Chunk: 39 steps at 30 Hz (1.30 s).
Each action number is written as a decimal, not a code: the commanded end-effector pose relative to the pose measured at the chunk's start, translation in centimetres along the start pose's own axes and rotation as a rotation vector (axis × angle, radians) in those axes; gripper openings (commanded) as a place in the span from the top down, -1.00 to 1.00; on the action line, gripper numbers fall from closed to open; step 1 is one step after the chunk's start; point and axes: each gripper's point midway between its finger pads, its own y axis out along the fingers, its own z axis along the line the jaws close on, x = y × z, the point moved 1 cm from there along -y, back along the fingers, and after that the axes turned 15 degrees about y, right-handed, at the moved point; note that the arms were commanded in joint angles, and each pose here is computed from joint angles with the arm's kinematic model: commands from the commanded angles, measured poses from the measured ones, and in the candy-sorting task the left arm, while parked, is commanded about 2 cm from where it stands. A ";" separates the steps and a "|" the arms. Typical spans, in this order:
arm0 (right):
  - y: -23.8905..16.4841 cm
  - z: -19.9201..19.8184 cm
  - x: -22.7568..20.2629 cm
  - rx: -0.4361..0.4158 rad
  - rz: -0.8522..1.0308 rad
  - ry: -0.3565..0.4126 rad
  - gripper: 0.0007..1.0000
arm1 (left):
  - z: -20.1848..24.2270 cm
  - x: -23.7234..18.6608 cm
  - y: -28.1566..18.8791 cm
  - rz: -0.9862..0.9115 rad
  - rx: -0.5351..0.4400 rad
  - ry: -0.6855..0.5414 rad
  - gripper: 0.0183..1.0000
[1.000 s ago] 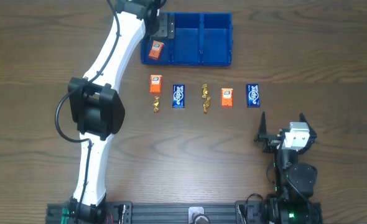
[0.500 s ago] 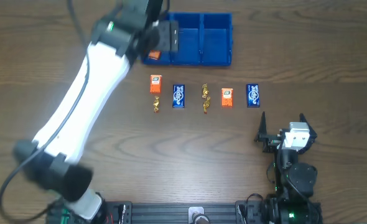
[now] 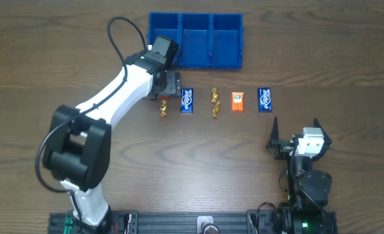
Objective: Sort Candies Into Trays
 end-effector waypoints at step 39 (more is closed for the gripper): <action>0.0 -0.1 0.0 -0.003 -0.001 -0.014 -1.00 | 0.6 0.1 5.5 0.034 -0.009 -0.004 0.49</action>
